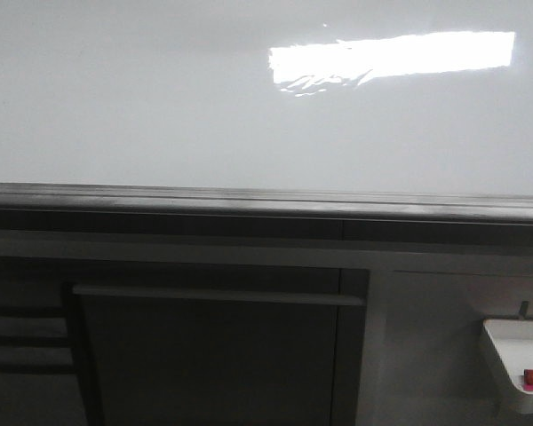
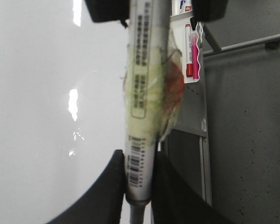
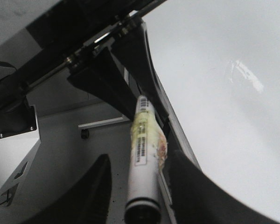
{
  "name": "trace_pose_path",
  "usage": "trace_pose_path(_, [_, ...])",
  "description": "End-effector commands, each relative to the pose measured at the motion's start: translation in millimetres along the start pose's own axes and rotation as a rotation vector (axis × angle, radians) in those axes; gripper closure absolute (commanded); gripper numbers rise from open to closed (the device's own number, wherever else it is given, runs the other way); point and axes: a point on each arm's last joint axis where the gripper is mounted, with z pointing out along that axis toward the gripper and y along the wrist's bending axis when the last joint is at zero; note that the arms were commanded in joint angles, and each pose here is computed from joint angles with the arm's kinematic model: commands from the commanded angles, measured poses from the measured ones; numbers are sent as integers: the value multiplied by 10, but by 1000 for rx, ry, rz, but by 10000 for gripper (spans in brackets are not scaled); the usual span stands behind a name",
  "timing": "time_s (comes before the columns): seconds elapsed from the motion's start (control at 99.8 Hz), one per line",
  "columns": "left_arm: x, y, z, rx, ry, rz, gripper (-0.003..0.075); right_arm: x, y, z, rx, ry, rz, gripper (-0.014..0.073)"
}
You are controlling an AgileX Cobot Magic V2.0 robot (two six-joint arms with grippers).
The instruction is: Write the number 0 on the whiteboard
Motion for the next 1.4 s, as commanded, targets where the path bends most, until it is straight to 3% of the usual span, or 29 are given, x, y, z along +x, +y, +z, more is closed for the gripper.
trace_pose_path(0.0, [-69,60,-200,-76,-95,-16,720,-50,50,-28,-47,-24,-7,409])
trace_pose_path(0.23, [-70,60,-200,-76,-96,-16,720,-50,50,-28,-47,-24,-7,530])
trace_pose_path(0.461, [-68,64,-200,-80,-95,-15,703,-50,50,-28,-47,-24,-7,538])
trace_pose_path(0.561, [-63,58,-200,-74,-88,-15,592,-50,50,-28,-47,-24,-7,538])
trace_pose_path(0.711, [-63,58,-200,-74,-88,-15,323,-50,50,-28,-47,-24,-7,538])
trace_pose_path(0.781, [-60,61,-200,-77,-86,-20,258,-54,51,-31,-46,-25,-9,538])
trace_pose_path(0.971, [-24,94,-218,-113,-49,-37,257,-27,24,-33,-15,7,-22,538])
trace_pose_path(1.172, [116,178,-502,-262,-7,-156,258,3,25,-145,96,38,-73,538])
trace_pose_path(1.392, [268,141,-1248,-417,-241,-398,258,-29,139,-454,288,-28,-113,538])
